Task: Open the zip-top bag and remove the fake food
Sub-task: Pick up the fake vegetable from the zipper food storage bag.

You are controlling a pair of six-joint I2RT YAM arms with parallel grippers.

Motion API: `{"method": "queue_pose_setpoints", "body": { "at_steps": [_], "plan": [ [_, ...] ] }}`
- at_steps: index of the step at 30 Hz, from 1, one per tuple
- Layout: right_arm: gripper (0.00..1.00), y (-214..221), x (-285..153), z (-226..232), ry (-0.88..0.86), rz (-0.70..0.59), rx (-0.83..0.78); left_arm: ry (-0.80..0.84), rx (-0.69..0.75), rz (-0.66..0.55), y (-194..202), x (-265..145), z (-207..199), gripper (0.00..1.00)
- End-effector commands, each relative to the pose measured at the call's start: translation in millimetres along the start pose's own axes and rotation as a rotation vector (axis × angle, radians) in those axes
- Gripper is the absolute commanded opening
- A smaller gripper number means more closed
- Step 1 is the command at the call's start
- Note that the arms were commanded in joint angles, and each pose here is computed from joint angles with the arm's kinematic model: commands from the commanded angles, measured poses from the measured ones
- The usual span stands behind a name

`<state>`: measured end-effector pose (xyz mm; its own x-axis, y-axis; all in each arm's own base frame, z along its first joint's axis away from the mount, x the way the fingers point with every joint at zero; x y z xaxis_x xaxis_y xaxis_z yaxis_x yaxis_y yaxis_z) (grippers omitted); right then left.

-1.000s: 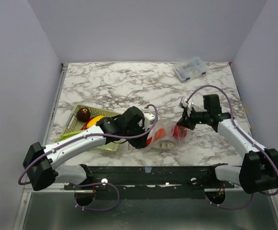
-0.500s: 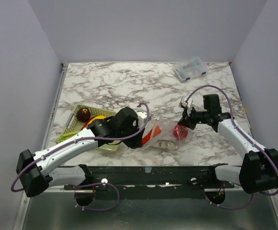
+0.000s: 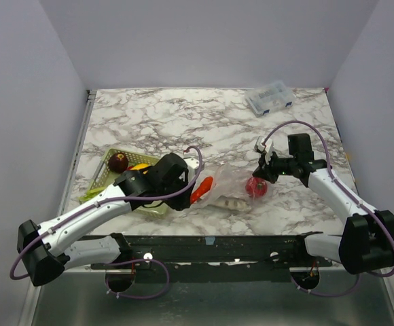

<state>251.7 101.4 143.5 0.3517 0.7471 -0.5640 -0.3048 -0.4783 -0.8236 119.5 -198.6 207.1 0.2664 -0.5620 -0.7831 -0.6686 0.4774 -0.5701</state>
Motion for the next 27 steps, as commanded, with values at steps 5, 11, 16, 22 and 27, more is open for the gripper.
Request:
{"method": "queue_pose_setpoints", "body": {
  "at_steps": [5,11,16,22,27],
  "plan": [
    [0.0,-0.3,1.3,-6.5,0.034,0.01,-0.003,-0.098,0.055,-0.049,2.0,-23.6,13.8,0.0],
    [0.0,0.2,1.3,-7.1,0.038,0.013,-0.002,-0.177,0.055,-0.071,6.0,-29.1,25.5,0.0],
    [0.0,1.5,2.2,-7.4,0.037,0.018,0.001,-0.239,0.043,-0.106,6.3,-36.0,35.3,0.0],
    [0.0,2.2,2.2,-8.0,0.039,0.021,0.003,-0.331,0.04,-0.164,6.6,-47.8,48.6,0.0],
    [0.0,2.2,2.7,-8.2,0.038,0.022,0.003,-0.367,0.014,-0.221,7.0,-55.7,56.8,0.0]
  ]
}}
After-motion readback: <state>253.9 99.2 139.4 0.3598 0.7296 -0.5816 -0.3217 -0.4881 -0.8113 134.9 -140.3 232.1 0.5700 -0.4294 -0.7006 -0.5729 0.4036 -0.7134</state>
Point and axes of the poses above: each gripper's point midway between its finger pads, its own x axis out along the fingers, its own z axis along the line the jaws close on, y = z × x, the point moved 6 cm from there along -x, back along the fingers, and after that the axes turned 3 degrees about x, right-handed, at the moved point
